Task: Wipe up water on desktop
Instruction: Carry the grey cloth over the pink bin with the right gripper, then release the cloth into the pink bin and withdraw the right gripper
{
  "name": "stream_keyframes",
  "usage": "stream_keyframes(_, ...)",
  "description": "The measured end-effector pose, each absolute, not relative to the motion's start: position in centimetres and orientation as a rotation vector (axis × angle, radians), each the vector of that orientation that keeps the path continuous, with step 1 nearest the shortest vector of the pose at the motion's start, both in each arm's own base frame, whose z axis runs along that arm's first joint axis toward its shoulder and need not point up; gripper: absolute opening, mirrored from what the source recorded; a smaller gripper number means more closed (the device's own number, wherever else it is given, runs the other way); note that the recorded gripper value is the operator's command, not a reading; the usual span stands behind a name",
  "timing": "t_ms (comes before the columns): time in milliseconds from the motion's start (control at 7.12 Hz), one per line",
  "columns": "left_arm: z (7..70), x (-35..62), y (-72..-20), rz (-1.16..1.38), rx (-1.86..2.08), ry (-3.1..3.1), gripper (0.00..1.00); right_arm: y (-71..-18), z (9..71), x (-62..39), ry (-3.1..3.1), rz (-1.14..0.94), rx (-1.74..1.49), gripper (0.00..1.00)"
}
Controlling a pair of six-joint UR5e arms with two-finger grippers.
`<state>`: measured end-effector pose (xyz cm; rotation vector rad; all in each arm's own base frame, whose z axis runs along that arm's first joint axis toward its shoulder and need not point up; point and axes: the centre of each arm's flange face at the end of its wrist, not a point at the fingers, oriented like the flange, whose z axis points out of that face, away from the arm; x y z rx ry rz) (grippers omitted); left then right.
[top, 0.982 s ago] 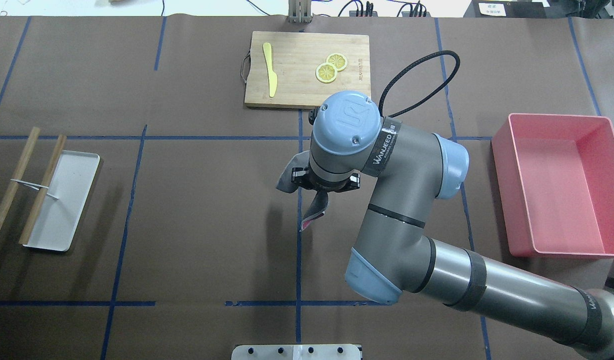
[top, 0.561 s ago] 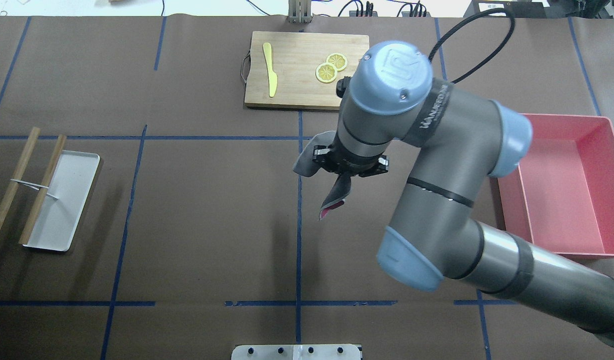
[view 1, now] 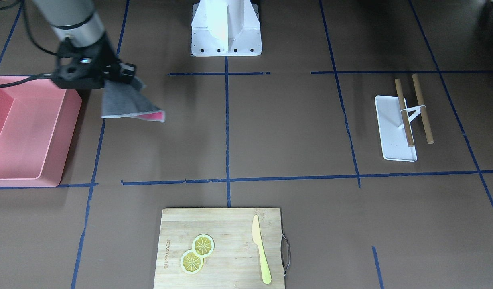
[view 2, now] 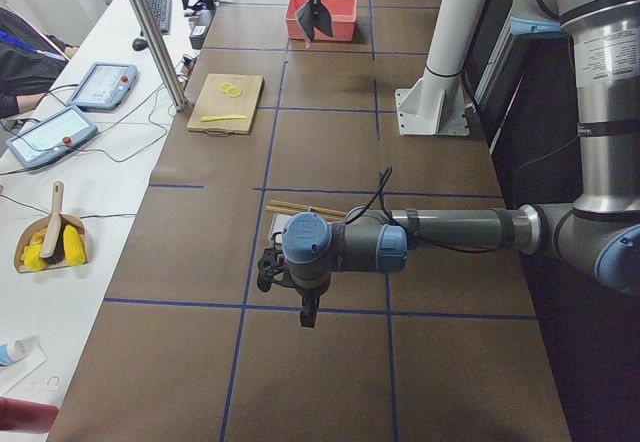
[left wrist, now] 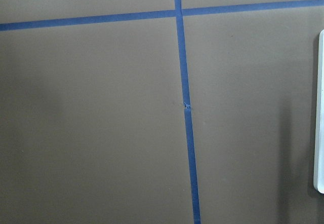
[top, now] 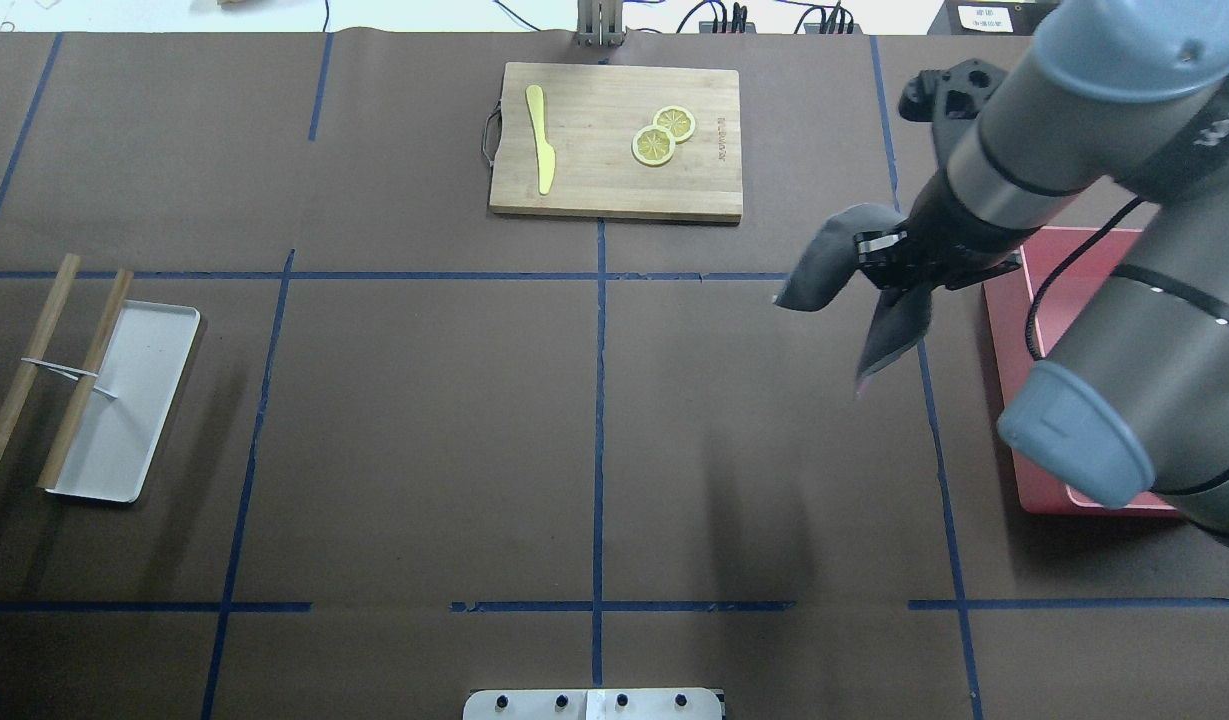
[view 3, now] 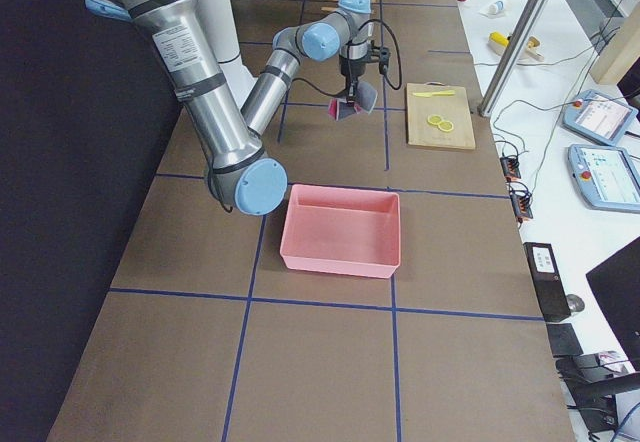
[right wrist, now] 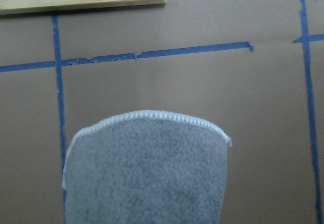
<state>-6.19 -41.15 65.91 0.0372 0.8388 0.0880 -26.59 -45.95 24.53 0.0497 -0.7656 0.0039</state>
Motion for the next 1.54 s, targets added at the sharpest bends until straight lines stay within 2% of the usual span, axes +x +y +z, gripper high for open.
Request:
stream_keyframes(561, 65.5, -6.2, -41.4, 0.090, 0.042, 0.841, 1.00, -44.8, 38.3, -10.6, -0.702, -0.170, 0.061, 0.00)
stream_keyframes(702, 65.4, -6.2, -41.4, 0.090, 0.044, 0.841, 1.00, -44.3, 40.1, -8.6, -0.706, -0.180, 0.052, 0.20)
stream_keyframes(842, 65.4, -6.2, -41.4, 0.090, 0.044, 0.841, 1.00, -44.0, 41.1, -7.7, -0.707, -0.188, 0.045, 0.98)
stream_keyframes(1544, 65.4, -6.2, -41.5, 0.091, 0.044, 0.842, 1.00, -43.5, 42.8, -6.4, -0.701, -0.194, 0.032, 1.00)
